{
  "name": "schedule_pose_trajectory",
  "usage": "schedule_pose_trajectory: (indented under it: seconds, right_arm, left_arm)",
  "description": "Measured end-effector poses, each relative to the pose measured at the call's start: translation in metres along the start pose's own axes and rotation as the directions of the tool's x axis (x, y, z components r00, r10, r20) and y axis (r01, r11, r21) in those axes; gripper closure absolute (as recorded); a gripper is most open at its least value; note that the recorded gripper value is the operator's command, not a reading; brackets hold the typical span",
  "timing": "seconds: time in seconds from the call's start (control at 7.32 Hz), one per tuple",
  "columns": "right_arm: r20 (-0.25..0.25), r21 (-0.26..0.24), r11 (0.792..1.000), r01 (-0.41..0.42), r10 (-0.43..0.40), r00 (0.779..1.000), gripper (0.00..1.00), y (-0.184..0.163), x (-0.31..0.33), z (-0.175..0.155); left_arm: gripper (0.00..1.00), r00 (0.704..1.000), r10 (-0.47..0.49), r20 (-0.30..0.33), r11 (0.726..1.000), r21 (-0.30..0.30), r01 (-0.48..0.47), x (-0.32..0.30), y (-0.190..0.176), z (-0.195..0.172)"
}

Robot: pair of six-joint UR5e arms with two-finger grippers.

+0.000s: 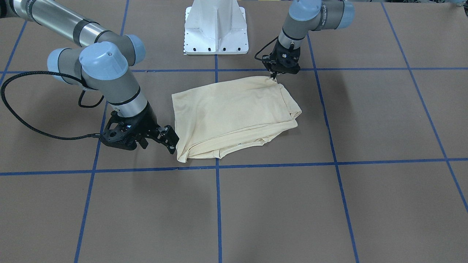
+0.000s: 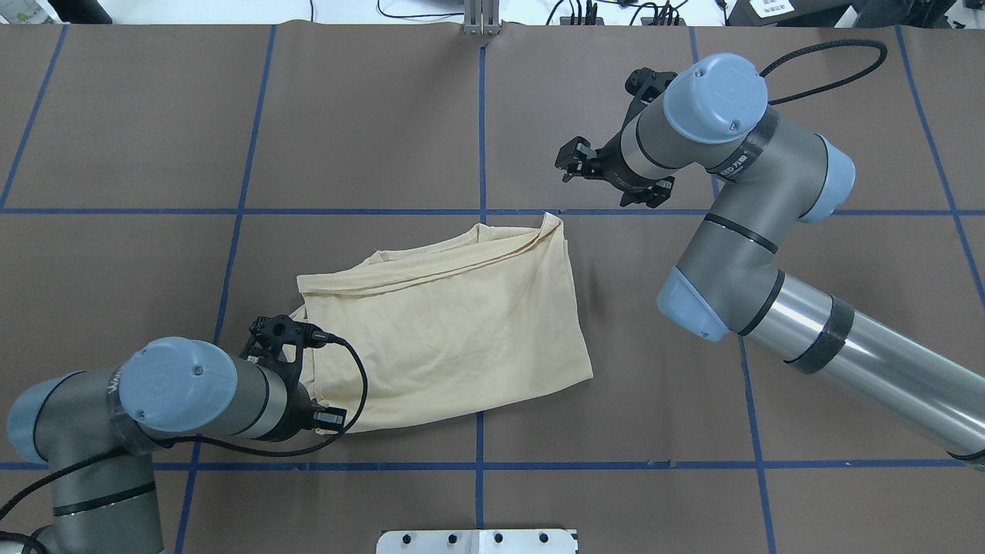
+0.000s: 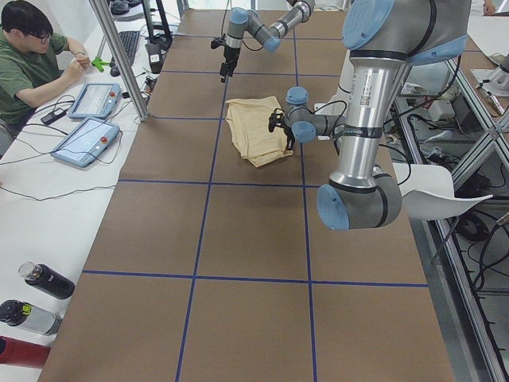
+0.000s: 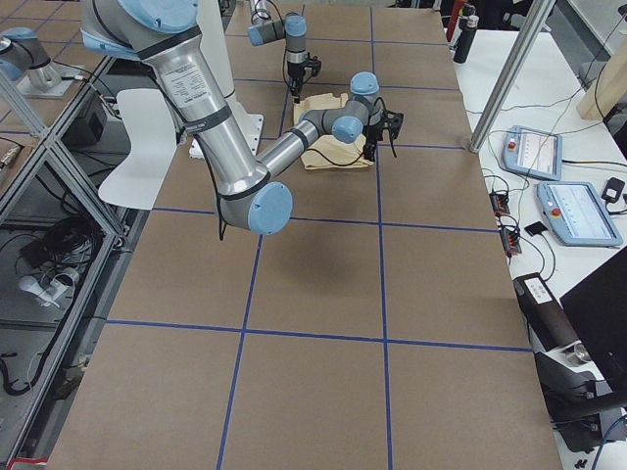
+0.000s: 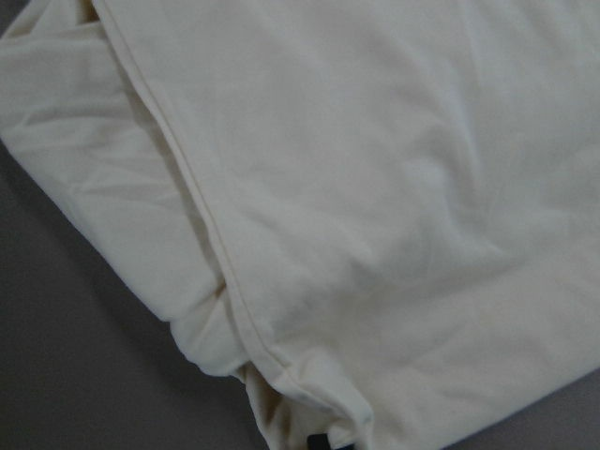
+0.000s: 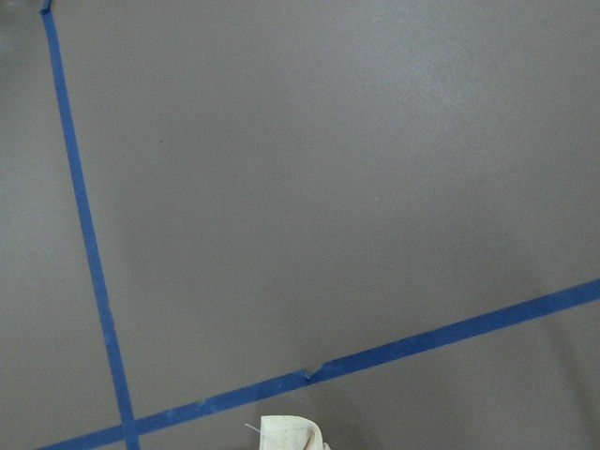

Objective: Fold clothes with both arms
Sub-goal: 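Lower the left gripper onto the near edge of the folded shirt and grasp, then drag the folded shirt with the left gripper farther from the robot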

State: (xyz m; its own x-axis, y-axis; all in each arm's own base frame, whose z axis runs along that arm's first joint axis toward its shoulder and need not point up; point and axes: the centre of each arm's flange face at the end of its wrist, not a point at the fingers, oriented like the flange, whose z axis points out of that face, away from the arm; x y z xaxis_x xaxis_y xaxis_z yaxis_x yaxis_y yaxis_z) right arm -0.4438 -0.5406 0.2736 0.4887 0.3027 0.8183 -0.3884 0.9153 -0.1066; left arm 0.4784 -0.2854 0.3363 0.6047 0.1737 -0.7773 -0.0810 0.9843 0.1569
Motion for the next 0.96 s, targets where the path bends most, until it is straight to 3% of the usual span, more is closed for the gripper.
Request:
schedule_pose_trajectory:
  seconds: [0.27,0.55,0.68,0.96]
  right_arm:
    - [0.0,0.001,1.0,0.0,0.0,1.0,0.0,0.0,0.0,0.0]
    - [0.002,0.001,1.0,0.001,-0.001,1.0,0.0,0.0,0.0,-0.001]
    - [0.002,0.001,1.0,0.001,-0.001,1.0,0.0,0.001,-0.001,-0.001]
    - [0.004,0.001,1.0,0.002,-0.002,1.0,0.0,0.001,-0.002,-0.001]
  left_arm:
    - [1.0,0.996,0.075,0.049,0.995,0.061,-0.078,-0.034,-0.044,-0.012]
    - [1.0,0.975,0.16,0.157,0.976,0.122,-0.18,-0.093,-0.119,-0.021]
    - [1.0,0.961,0.18,0.209,0.966,0.146,-0.213,-0.113,-0.171,-0.022]
    - [1.0,0.938,0.178,0.298,0.953,0.185,-0.239,-0.126,-0.306,-0.024]
